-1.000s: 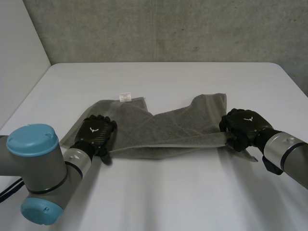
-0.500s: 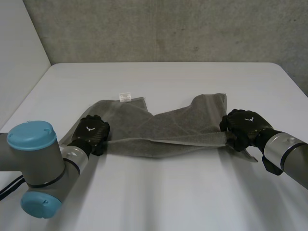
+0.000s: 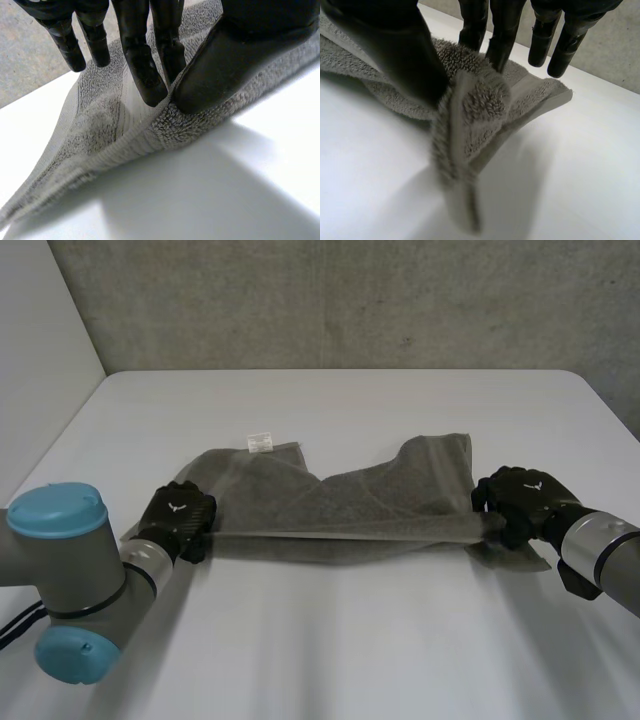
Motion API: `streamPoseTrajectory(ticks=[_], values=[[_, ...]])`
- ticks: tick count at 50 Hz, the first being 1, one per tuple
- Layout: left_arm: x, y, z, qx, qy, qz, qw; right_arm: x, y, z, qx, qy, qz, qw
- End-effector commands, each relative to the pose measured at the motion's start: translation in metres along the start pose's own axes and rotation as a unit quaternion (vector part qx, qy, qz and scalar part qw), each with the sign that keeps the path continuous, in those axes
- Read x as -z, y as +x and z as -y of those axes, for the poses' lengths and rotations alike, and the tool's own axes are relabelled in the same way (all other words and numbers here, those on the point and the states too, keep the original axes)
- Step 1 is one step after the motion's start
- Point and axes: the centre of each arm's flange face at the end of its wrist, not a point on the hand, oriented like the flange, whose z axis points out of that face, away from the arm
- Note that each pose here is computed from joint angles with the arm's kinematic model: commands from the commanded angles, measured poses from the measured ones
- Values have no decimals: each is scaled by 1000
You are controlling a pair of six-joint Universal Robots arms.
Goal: Fold the towel.
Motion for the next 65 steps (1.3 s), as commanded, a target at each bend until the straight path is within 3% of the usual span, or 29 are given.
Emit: streamPoseTrajectory(ticks=[1,15,36,52,59,65], values=[[9,-4,23,17,33,-10,999,-3,-2,-5,1,-8,3,1000],[7,-35,28,67,17,22,997,13,-11,-26,31,-43,3,999],[10,-37,29,78,4,20,997,12,10,-28,31,-21,-40,999],[83,-35,71,95,5,-60,994,88,-10,57,44,39,31,998],[90,-40,84,93,24,-65,993,89,-9,71,47,50,46,997],[73,-44,83,88,19,-65,994,52,8,55,45,2,57,997]])
